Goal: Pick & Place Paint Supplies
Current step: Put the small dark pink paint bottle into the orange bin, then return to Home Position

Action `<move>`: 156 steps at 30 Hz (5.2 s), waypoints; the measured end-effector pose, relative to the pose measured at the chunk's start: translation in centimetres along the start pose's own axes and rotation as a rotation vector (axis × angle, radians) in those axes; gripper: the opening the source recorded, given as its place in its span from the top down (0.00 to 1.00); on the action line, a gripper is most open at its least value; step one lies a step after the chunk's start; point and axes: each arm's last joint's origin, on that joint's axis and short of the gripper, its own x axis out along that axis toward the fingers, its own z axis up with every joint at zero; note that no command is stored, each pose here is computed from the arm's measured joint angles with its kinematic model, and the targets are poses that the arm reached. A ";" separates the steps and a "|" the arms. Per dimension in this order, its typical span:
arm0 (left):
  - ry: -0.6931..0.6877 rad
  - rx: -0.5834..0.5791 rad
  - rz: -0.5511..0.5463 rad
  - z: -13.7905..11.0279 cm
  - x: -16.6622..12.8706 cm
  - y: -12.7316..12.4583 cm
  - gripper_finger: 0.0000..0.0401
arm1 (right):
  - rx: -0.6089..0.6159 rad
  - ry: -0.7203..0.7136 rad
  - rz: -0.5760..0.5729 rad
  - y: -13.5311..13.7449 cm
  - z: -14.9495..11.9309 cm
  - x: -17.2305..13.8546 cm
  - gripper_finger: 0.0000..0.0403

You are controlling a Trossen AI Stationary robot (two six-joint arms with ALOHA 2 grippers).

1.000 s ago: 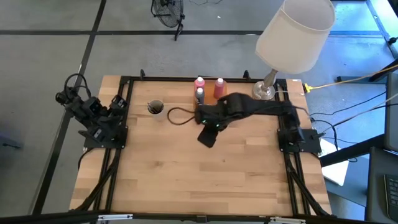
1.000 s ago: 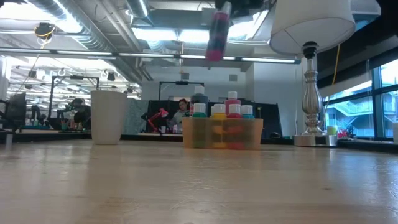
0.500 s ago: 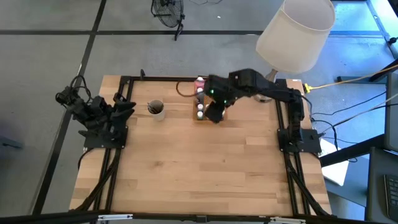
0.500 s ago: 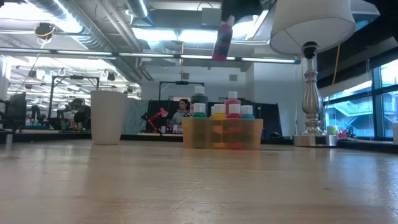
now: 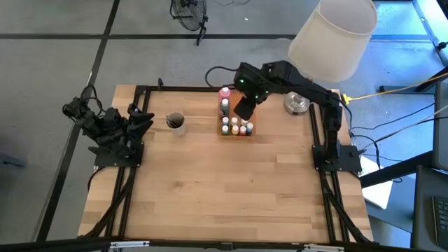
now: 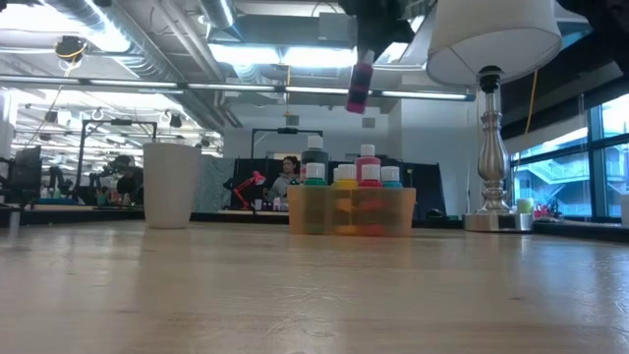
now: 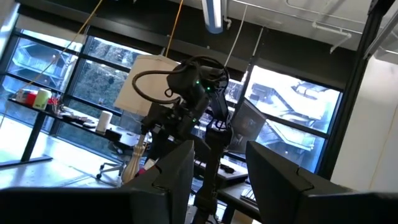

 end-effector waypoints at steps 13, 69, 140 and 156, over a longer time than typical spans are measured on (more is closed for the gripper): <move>0.006 0.093 0.033 0.0 0.0 0.1 0.64 | 0.075 0.137 -0.040 -3.0 -3.3 0.8 0.70; 0.014 0.096 0.101 -0.1 0.0 0.3 0.64 | 0.087 0.198 0.081 -5.4 -5.4 14.3 0.70; 0.014 0.091 0.102 -0.1 0.0 0.3 0.64 | 0.104 0.199 0.014 -4.5 -3.3 12.4 0.47; 0.022 0.130 0.104 5.6 -0.1 0.8 0.79 | 0.013 -0.012 0.358 1.8 -2.3 -4.9 0.66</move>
